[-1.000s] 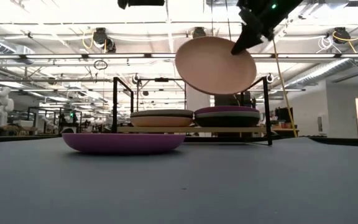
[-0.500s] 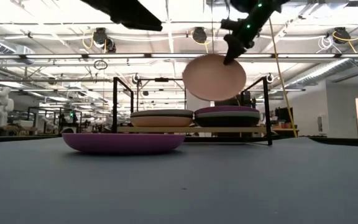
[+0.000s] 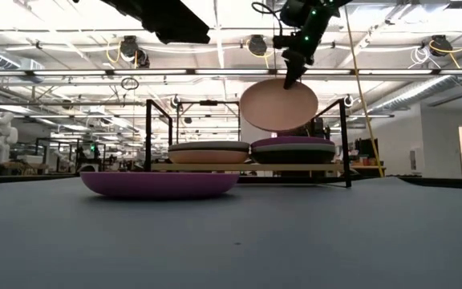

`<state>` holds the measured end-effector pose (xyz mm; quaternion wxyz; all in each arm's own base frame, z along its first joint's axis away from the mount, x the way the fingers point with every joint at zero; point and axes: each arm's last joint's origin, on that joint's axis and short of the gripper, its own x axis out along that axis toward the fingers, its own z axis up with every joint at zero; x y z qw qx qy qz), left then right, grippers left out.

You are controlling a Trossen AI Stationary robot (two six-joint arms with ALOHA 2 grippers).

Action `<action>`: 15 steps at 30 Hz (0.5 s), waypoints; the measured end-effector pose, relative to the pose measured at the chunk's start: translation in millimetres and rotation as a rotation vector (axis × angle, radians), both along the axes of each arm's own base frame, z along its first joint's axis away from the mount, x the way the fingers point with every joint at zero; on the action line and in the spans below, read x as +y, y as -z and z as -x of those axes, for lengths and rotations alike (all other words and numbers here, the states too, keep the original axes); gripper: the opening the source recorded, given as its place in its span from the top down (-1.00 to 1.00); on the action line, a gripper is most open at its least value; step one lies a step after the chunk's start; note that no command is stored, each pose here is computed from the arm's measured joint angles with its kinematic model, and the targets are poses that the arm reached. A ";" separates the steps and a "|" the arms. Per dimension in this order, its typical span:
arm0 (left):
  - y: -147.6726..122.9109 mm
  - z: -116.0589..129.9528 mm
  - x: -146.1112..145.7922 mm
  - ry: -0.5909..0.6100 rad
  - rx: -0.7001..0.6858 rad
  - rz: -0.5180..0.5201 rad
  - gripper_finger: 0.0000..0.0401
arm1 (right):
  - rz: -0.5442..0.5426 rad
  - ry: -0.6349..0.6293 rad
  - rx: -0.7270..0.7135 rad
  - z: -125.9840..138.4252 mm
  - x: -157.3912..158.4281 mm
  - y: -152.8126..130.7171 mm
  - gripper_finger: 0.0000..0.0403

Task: Place and stack plates onto a shelf
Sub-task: Stack the pink bowl on the purple bowl

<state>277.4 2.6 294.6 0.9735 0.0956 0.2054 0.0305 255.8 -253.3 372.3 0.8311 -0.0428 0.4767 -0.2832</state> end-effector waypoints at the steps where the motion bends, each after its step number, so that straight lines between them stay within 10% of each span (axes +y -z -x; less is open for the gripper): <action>1: 0.1 0.0 -0.2 -0.001 0.000 0.003 -0.19 | -0.008 -0.004 0.013 -0.5 -2.9 -1.2 1.00; 15: 0.2 0.0 -4.1 0.005 -0.001 0.021 -0.19 | -0.155 -0.139 0.178 -7.8 -15.4 19.3 1.00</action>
